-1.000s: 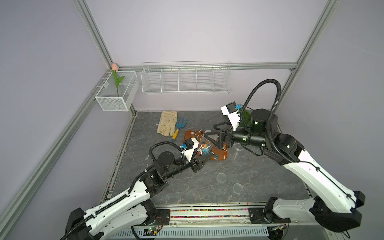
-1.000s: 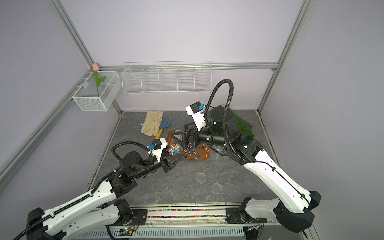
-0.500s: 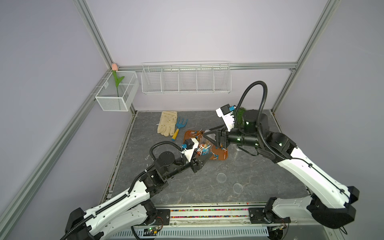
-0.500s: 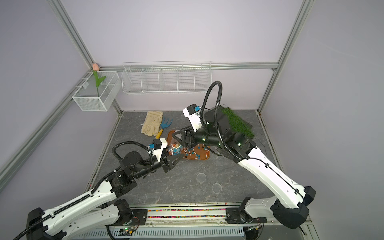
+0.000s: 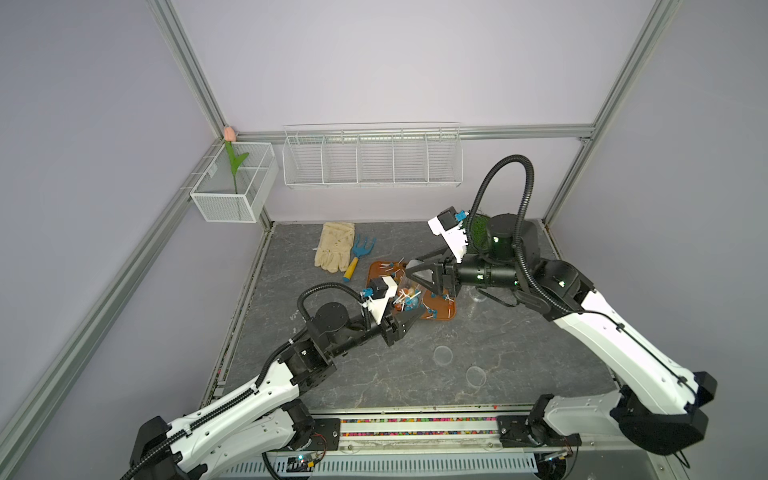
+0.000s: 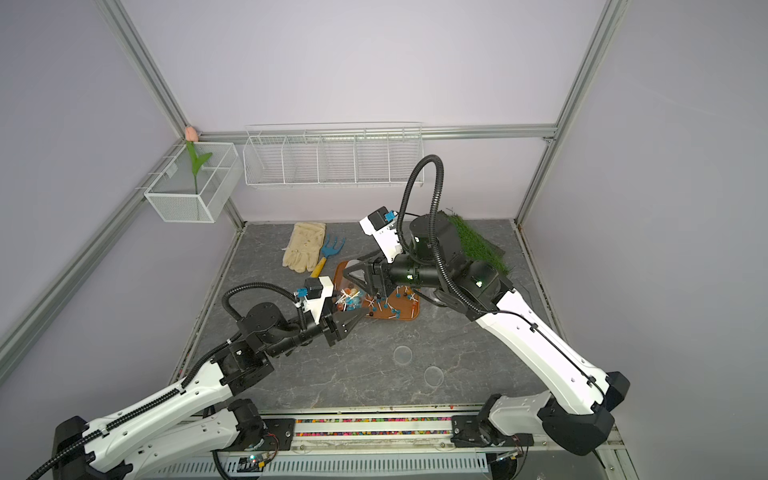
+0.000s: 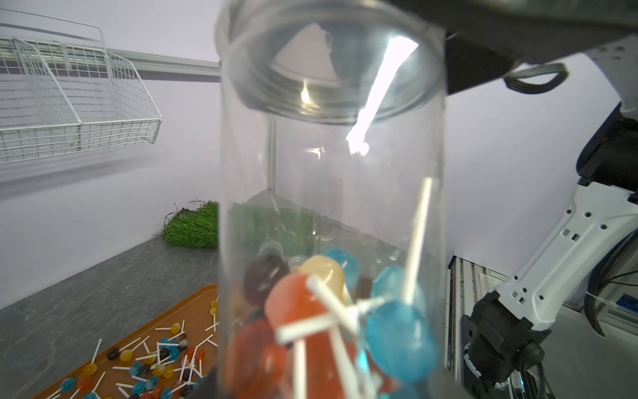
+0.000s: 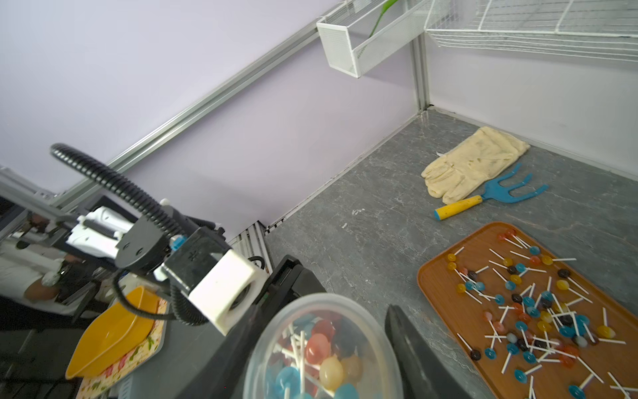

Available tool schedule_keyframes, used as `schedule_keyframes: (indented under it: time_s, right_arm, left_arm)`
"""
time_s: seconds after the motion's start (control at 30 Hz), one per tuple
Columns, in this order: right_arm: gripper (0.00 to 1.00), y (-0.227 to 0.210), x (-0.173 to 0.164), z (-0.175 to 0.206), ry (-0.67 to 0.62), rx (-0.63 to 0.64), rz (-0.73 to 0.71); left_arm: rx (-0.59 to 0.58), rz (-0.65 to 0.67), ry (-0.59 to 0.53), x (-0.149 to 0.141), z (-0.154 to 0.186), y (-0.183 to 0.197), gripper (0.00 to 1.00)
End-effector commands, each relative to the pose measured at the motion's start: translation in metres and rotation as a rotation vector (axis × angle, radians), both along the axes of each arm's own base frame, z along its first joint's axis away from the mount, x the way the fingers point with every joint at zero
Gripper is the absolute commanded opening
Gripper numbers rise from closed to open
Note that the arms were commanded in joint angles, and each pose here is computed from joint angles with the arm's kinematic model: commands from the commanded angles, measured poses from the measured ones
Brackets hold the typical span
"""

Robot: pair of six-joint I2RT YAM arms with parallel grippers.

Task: Pour the candies out of the jar
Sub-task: Unscrew the lid from the jar.

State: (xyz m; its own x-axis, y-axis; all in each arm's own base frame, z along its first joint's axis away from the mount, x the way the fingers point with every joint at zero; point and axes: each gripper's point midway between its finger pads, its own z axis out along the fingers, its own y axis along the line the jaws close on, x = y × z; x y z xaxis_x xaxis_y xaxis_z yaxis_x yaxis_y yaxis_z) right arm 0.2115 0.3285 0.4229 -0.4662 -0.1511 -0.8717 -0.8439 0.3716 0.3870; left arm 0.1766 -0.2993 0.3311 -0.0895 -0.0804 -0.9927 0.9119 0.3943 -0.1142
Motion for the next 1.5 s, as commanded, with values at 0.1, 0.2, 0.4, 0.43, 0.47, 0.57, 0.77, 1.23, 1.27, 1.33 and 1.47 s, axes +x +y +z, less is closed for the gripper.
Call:
schedule_keyframes:
  time_s: [0.1, 0.2, 0.4, 0.43, 0.47, 0.57, 0.77, 1.23, 1.27, 1.33, 1.47]
  right_arm:
    - [0.44, -0.009, -0.026, 0.051, -0.223, 0.154, 0.274]
    - [0.45, -0.012, -0.043, 0.057, -0.277, 0.171, 0.385]
    - [0.46, -0.013, -0.056, 0.056, -0.33, 0.182, 0.47]
    - [0.46, -0.013, -0.055, 0.055, -0.332, 0.18, 0.47]
    - [0.47, -0.013, -0.055, 0.054, -0.33, 0.178, 0.469]
    - [0.47, -0.011, -0.051, 0.051, -0.316, 0.165, 0.455]
    - [0.8, -0.013, -0.045, 0.049, -0.315, 0.143, 0.403]
    - [0.91, -0.038, -0.001, 0.052, -0.171, 0.114, -0.009]
    - [0.92, -0.04, 0.006, 0.047, -0.14, 0.103, -0.049]
    - [0.96, -0.041, 0.016, 0.038, -0.075, 0.089, -0.112]
    - [0.98, -0.034, 0.02, 0.026, 0.0, 0.082, -0.124]
  left_arm:
    - [-0.011, -0.099, -0.001, -0.016, 0.015, -0.005, 0.43]
    - [-0.014, -0.113, -0.003, -0.018, 0.018, -0.007, 0.43]
    - [-0.015, -0.165, -0.001, -0.021, 0.021, -0.016, 0.43]
    - [-0.017, -0.169, 0.0, -0.021, 0.022, -0.017, 0.43]
    - [-0.023, -0.171, 0.0, -0.021, 0.023, -0.018, 0.43]
    - [-0.039, -0.177, -0.009, -0.02, 0.027, -0.02, 0.43]
    - [-0.032, -0.147, -0.017, -0.015, 0.026, -0.019, 0.43]
    - [-0.02, 0.033, -0.027, 0.007, 0.012, 0.0, 0.43]
    - [-0.017, 0.042, -0.031, 0.008, 0.012, 0.001, 0.43]
    - [-0.008, 0.057, -0.036, 0.01, 0.01, 0.002, 0.43]
    - [0.012, 0.087, -0.045, 0.015, 0.007, 0.005, 0.43]
